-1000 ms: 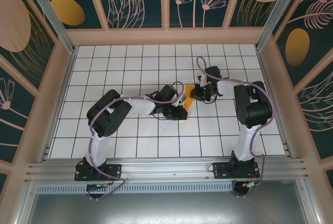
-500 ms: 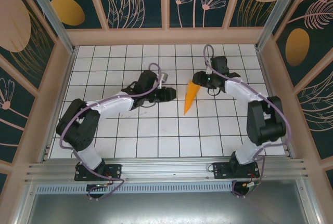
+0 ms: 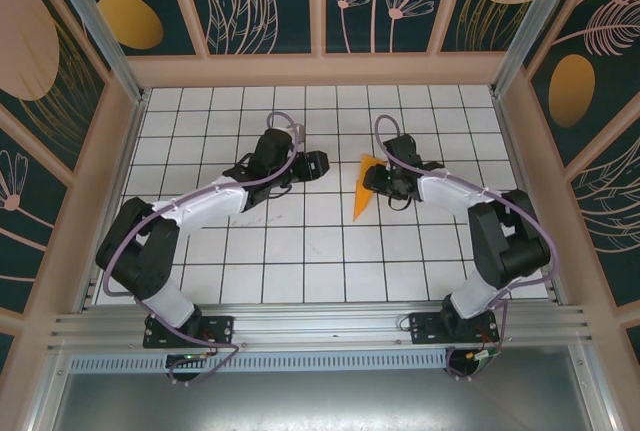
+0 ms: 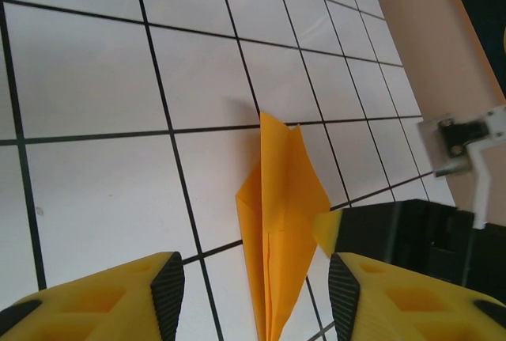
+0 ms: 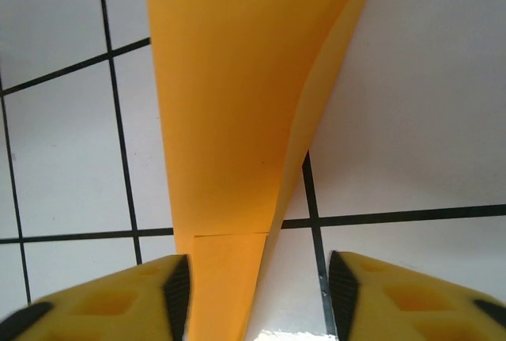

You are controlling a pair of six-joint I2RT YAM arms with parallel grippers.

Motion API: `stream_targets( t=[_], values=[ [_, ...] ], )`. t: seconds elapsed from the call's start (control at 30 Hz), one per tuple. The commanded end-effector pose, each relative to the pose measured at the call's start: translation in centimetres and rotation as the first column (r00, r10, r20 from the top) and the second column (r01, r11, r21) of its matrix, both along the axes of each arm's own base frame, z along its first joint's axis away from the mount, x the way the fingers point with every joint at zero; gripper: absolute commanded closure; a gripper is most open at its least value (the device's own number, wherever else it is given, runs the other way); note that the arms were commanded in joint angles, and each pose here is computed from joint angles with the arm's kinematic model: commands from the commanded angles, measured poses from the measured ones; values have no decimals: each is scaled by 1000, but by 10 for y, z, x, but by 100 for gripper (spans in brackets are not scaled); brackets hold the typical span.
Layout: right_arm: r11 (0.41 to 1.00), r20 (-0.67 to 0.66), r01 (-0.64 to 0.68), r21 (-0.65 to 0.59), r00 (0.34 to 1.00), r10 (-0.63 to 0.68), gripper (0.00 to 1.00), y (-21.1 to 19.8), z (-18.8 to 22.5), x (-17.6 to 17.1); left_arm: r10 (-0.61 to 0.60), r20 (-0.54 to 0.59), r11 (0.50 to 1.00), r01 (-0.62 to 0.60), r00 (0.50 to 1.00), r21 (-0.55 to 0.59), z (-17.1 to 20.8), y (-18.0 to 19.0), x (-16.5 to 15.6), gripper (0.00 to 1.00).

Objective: Fold a paper plane with a square sheet of paper (fold left side to right side)
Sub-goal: Turn over the paper plane at the center of the table.

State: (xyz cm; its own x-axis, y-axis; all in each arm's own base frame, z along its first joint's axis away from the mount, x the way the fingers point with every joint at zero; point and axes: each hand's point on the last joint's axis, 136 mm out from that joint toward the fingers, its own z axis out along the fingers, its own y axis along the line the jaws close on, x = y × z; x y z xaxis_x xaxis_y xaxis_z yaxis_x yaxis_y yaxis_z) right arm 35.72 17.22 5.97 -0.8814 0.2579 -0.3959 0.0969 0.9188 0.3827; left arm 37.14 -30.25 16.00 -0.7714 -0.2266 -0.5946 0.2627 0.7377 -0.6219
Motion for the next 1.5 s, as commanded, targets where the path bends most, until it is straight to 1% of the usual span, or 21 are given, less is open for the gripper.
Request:
stream_targets(
  t=[0.0, 0.1, 0.17, 0.2, 0.3, 0.33, 0.43, 0.53, 0.63, 0.7, 0.77, 0.87, 0.97, 1.03, 1.07, 1.1, 1.17, 1.23, 1.3, 1.37, 1.47],
  values=[
    [999, -20, -2, 34, 1000, 3, 62, 9, -10, 0, 36, 57, 999, -37, 998, 32, 14, 13, 0, 46],
    [999, -17, -21, 44, 1000, 22, 82, 16, -7, 3, 55, 76, 997, -59, 996, 43, 20, 19, -1, 46],
    [997, 17, -53, 55, 998, 52, 98, 23, 5, 5, 70, 91, 996, -75, 993, 55, 25, 24, 0, 46],
    [995, 37, -78, 62, 996, 75, 100, 28, 12, 6, 75, 100, 995, -81, 992, 59, 27, 26, 0, 46],
    [974, 106, -186, 133, 979, 172, 100, 52, 40, 4, 99, 130, 991, -109, 987, 72, 36, 33, 0, 45],
    [954, 132, -234, 189, 968, 211, 100, 62, 50, 1, 108, 144, 990, -120, 984, 72, 41, 36, 0, 45],
    [903, 164, -301, 307, 951, 261, 100, 79, 64, -11, 133, 172, 987, -147, 976, 68, 51, 43, 0, 42],
    [878, 119, -298, 374, 954, 274, 100, 81, 47, -23, 153, 200, 984, -167, 968, 56, 62, 47, 0, 39],
    [877, 49, -255, 406, 965, 258, 100, 73, 16, -29, 154, 207, 984, -169, 966, 58, 64, 49, -1, 38],
    [885, 22, -231, 404, 970, 243, 100, 66, 2, -30, 149, 202, 985, -164, 968, 60, 62, 48, -2, 38],
    [909, 5, -208, 360, 975, 221, 94, 55, -8, -30, 144, 192, 985, -158, 971, 63, 59, 47, -2, 38],
    [936, 7, -196, 294, 979, 203, 85, 44, -9, -28, 142, 187, 986, -155, 972, 60, 59, 46, -3, 38],
    [961, 13, -183, 208, 983, 184, 70, 30, -5, -27, 152, 195, 984, -167, 969, 63, 62, 49, -2, 36],
    [979, 7, -167, 120, 986, 167, 64, 16, -1, -28, 164, 206, 981, -181, 965, 65, 65, 52, -2, 32],
    [986, 14, -154, 59, 988, 153, 61, 7, 6, -27, 171, 200, 979, -190, 965, 78, 58, 56, -5, 30],
    [989, 22, -147, 12, 989, 147, 59, 2, 13, -26, 177, 208, 978, -196, 962, 75, 60, 58, -6, 28],
    [984, 39, -155, -86, 987, 159, 55, -4, 29, -28, 196, 230, 974, -217, 953, 70, 65, 64, -7, 20],
    [973, 46, -196, -119, 978, 203, 54, 6, 41, -34, 212, 254, 970, -235, 944, 63, 70, 69, -8, 15],
    [963, 32, -242, -119, 968, 247, 51, 23, 43, -43, 228, 273, 966, -253, 935, 60, 74, 74, -9, 11],
    [954, -2, -278, -111, 960, 280, 49, 39, 35, -54, 235, 283, 963, -262, 930, 61, 76, 77, -10, 10],
    [944, -39, -309, -112, 951, 307, 49, 51, 19, -61, 240, 286, 962, -267, 928, 60, 77, 80, -11, 10]
  ],
)
